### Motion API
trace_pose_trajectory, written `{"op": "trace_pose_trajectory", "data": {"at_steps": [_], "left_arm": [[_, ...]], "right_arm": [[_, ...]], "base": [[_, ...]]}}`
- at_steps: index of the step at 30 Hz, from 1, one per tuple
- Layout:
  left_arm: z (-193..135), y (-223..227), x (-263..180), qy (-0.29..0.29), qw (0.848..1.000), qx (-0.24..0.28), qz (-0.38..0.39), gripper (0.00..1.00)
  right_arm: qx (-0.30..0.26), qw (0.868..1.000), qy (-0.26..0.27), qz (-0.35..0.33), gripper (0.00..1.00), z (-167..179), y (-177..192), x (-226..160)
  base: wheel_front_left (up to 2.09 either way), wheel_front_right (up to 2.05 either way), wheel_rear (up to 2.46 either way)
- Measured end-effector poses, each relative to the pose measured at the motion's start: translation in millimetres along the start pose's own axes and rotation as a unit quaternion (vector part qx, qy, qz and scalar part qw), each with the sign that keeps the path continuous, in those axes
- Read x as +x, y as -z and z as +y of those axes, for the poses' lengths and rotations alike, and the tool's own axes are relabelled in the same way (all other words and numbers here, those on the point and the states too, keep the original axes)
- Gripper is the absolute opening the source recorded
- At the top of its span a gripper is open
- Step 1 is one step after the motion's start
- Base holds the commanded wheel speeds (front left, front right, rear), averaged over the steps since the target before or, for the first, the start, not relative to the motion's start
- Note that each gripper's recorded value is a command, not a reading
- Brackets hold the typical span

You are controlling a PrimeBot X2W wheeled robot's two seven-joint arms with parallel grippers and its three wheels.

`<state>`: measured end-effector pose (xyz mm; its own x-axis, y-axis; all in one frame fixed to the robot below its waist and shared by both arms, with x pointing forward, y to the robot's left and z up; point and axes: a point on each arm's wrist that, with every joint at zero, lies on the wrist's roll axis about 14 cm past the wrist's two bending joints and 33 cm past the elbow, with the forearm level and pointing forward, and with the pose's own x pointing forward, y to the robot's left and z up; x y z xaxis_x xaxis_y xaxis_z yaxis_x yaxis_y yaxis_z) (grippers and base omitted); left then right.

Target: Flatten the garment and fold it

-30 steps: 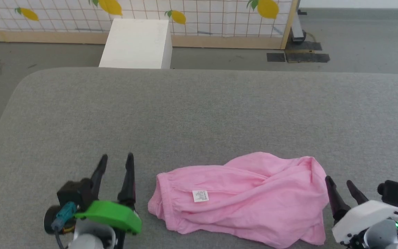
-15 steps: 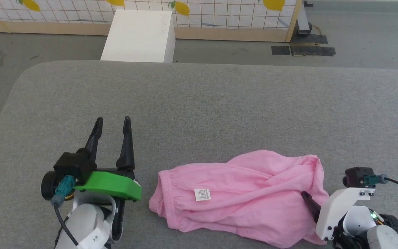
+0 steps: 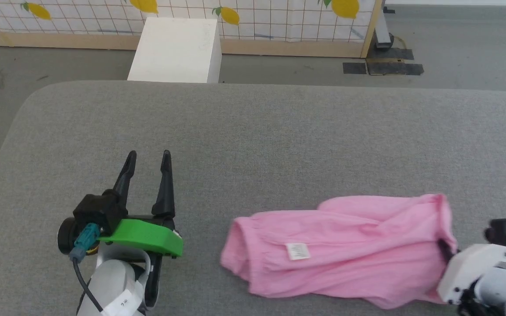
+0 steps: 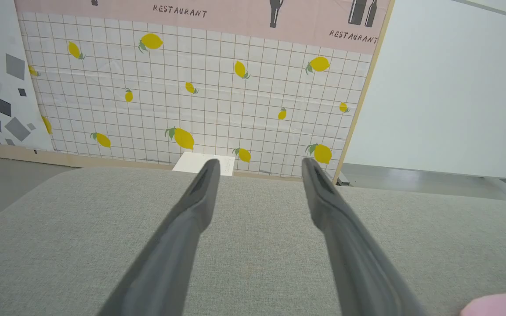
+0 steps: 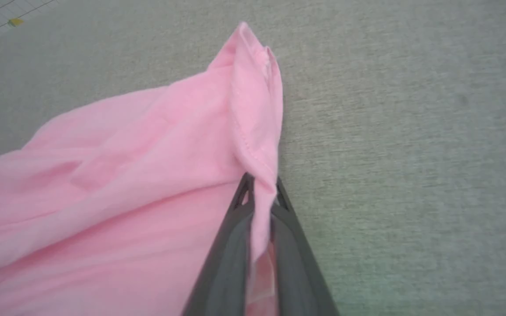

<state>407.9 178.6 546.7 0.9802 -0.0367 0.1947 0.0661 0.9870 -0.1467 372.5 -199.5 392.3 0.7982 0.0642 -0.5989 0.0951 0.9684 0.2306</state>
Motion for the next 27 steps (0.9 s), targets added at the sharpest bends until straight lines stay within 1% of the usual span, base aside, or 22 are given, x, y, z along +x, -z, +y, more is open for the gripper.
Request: {"op": "trace_pose_trajectory", "data": {"at_steps": [4,6,9,12,15,17,19,22,25,27], "left_arm": [[-0.3,3.7,-3.6,-0.001,1.000,-0.003,0.005,1.00],[0.3,6.2,-4.7,-0.003,1.000,-0.004,0.008,1.00],[-0.3,9.2,-5.4,-0.002,1.000,-0.004,0.012,1.00],[-0.8,12.3,-6.3,-0.001,1.000,-0.006,0.016,1.00],[-1.2,13.8,-7.1,-0.001,1.000,-0.007,0.018,1.00],[-0.6,14.8,-7.9,-0.002,1.000,-0.007,0.020,1.00],[-0.6,15.4,-7.8,-0.002,1.000,-0.006,0.020,1.00],[-1.1,16.4,-7.8,0.000,1.000,-0.005,0.022,1.00],[-0.5,17.7,-7.7,-0.001,1.000,-0.005,0.023,1.00],[0.2,18.7,-7.9,-0.001,1.000,-0.005,0.025,1.00]], "right_arm": [[-0.001,0.997,0.072,-0.024,0.00,-47.0,-9.1,-12.0],[-0.004,0.995,0.095,-0.026,0.00,-60.9,-10.3,-17.1],[-0.014,0.993,0.114,-0.029,0.00,-71.8,-13.3,-24.4],[-0.031,0.993,0.109,-0.037,0.00,-66.2,-21.6,-28.9],[-0.061,0.994,0.078,-0.048,0.00,-40.8,-33.3,-33.2],[-0.075,0.995,0.031,-0.054,0.00,-7.9,-42.3,-38.4],[-0.100,0.993,-0.003,-0.060,0.00,20.5,-50.4,-45.8],[-0.147,0.986,-0.056,-0.063,0.00,66.7,-58.4,-56.1],[-0.190,0.975,-0.110,-0.038,0.00,111.3,-45.8,-59.3],[-0.219,0.965,-0.144,-0.018,0.00,138.7,-34.2,-57.7]], "base": [[0.00,0.00,0.00],[0.00,0.00,0.00],[0.00,0.00,0.00],[0.00,0.00,0.00],[0.00,0.00,0.00],[0.00,0.00,0.00],[0.00,0.00,0.00],[0.00,0.00,0.00],[0.00,0.00,0.00],[0.00,0.00,0.00]]}}
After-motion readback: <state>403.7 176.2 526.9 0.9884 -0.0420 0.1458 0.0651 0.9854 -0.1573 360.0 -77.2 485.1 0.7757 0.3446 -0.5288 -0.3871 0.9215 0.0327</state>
